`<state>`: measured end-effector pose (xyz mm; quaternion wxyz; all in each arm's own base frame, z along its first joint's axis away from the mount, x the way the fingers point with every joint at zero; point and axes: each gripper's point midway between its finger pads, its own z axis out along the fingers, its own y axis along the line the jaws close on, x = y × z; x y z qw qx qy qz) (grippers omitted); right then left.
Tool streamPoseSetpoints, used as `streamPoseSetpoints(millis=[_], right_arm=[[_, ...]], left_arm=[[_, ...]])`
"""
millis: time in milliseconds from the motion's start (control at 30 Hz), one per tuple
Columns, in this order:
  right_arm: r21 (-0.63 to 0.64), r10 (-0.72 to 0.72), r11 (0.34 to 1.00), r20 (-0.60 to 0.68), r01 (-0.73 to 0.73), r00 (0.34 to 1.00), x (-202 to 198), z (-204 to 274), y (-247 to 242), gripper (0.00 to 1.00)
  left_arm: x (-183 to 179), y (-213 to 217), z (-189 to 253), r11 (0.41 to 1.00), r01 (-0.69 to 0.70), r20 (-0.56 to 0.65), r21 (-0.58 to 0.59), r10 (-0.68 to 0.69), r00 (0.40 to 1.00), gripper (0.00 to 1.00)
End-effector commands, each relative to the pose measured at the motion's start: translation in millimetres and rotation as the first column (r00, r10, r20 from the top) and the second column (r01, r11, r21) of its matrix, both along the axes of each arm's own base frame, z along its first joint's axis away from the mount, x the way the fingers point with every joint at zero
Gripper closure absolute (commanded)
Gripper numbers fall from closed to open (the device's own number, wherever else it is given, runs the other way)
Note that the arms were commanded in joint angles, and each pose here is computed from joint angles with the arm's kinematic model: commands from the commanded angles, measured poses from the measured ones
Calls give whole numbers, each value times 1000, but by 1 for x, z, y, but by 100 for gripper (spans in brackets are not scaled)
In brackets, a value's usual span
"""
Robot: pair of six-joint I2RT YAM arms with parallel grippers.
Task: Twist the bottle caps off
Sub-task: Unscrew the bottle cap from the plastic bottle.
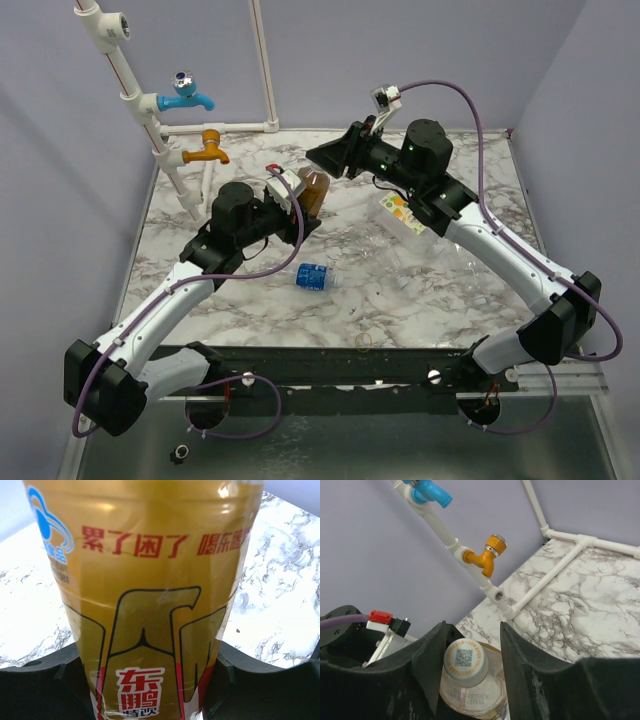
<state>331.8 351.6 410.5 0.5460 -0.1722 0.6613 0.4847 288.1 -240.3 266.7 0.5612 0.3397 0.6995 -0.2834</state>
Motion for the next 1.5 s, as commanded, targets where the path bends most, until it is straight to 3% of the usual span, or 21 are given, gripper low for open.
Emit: streamPoseSetpoints(millis=[0,67,233,633,767,933,1033,1200,1333,1467], right_arm=[[22,-12,1000,1,12,1000,0,8,-1,57],[21,2,1000,-2,-2,1000,-1,7,1,59],[20,19,1000,-17,-19,1000,-3,1,3,49],[13,64,998,-18,-64,998,-10,-6,8,55],[3,68,998,-23,-68,997,-9,-10,10,69],[-12,99,995,-20,-100,995,-13,-14,13,93],[-33,160,987,22,-160,987,-24,-9,14,100],[-80,359,933,196,-350,913,-72,12,9,99],[-118,520,853,279,-509,807,-114,23,0,99],[-148,642,759,330,-633,692,-150,29,-12,99]], left_arm=[[7,1,4,999,-34,40,-1,34,999,100],[9,2,3,999,-45,36,0,45,998,100],[11,2,3,998,-60,26,-5,60,998,100],[14,3,6,997,-80,13,-19,80,997,100],[13,2,6,997,-79,8,-24,80,997,100],[13,1,16,996,-76,23,-40,77,997,100],[8,-3,30,997,-37,43,-62,39,998,100],[-29,-21,56,978,175,58,-113,-169,984,100],[-76,-31,67,907,395,46,-143,-393,919,100],[-101,-34,75,853,490,6,-180,-497,868,100]])
